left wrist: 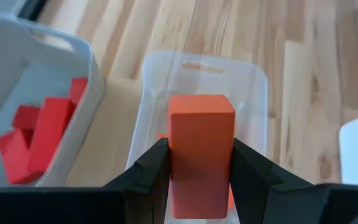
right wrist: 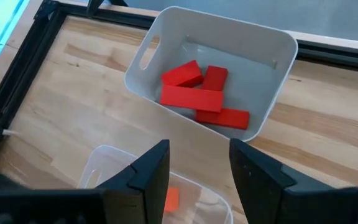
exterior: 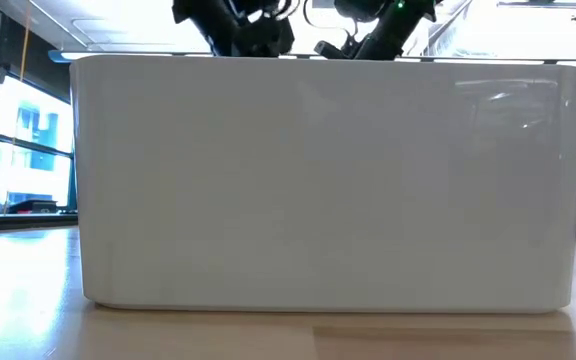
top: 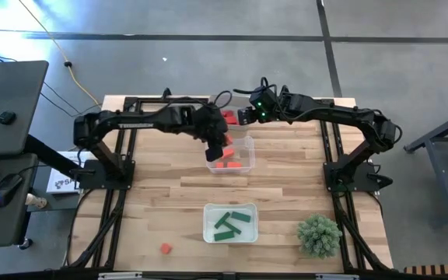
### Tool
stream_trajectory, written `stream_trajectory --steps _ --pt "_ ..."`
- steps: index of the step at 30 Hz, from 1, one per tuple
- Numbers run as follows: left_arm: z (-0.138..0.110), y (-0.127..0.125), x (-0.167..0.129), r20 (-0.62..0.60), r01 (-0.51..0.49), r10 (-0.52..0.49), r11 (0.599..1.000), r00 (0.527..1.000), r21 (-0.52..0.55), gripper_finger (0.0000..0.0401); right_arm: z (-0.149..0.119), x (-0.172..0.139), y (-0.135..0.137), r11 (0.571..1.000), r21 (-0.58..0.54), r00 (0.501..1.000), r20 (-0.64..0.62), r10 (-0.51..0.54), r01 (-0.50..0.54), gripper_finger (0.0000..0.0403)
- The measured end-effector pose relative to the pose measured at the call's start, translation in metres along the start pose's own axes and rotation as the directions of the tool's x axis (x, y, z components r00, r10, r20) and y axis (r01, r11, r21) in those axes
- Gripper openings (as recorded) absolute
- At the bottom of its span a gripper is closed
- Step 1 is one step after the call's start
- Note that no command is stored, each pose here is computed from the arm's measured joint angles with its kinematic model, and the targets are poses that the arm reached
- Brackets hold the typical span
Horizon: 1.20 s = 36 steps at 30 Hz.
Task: Sort & place blocks by color
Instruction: Put the orange block into the transparent bin
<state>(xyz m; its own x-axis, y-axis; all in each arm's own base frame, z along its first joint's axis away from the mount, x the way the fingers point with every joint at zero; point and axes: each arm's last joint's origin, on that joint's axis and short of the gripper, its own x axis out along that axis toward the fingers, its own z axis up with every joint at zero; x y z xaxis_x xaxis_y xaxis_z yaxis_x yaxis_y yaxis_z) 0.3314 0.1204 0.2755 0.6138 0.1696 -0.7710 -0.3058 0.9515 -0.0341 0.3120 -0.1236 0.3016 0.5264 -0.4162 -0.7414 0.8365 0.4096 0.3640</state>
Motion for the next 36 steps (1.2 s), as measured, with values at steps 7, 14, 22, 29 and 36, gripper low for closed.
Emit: stream_trajectory --steps 7,14,22,29,36 --pt "-0.009 0.001 0.036 -0.097 0.014 -0.016 1.000 0.995 -0.024 0.0111 0.001 0.000 -0.002 1.000 -0.023 1.000 0.011 -0.013 0.014 0.0156" --pt "-0.022 0.004 0.071 -0.191 0.005 -0.017 0.998 0.982 -0.062 0.0111 0.004 0.001 -0.004 0.998 -0.049 0.999 0.018 -0.027 0.028 0.0156" --pt "-0.035 0.006 0.098 -0.262 -0.003 -0.018 0.997 0.965 -0.080 0.0112 0.003 0.001 -0.004 0.997 -0.065 0.999 0.016 -0.029 0.030 0.0156" --pt "-0.036 0.007 0.103 -0.258 -0.011 -0.017 0.994 0.966 -0.105 0.0113 0.003 0.001 -0.004 0.996 -0.083 1.000 0.000 -0.014 0.014 0.0156" --pt "-0.035 0.007 0.104 -0.248 -0.011 -0.016 0.994 0.969 -0.107 0.0114 0.003 0.001 -0.004 0.996 -0.091 1.000 -0.005 -0.009 0.009 0.0156"
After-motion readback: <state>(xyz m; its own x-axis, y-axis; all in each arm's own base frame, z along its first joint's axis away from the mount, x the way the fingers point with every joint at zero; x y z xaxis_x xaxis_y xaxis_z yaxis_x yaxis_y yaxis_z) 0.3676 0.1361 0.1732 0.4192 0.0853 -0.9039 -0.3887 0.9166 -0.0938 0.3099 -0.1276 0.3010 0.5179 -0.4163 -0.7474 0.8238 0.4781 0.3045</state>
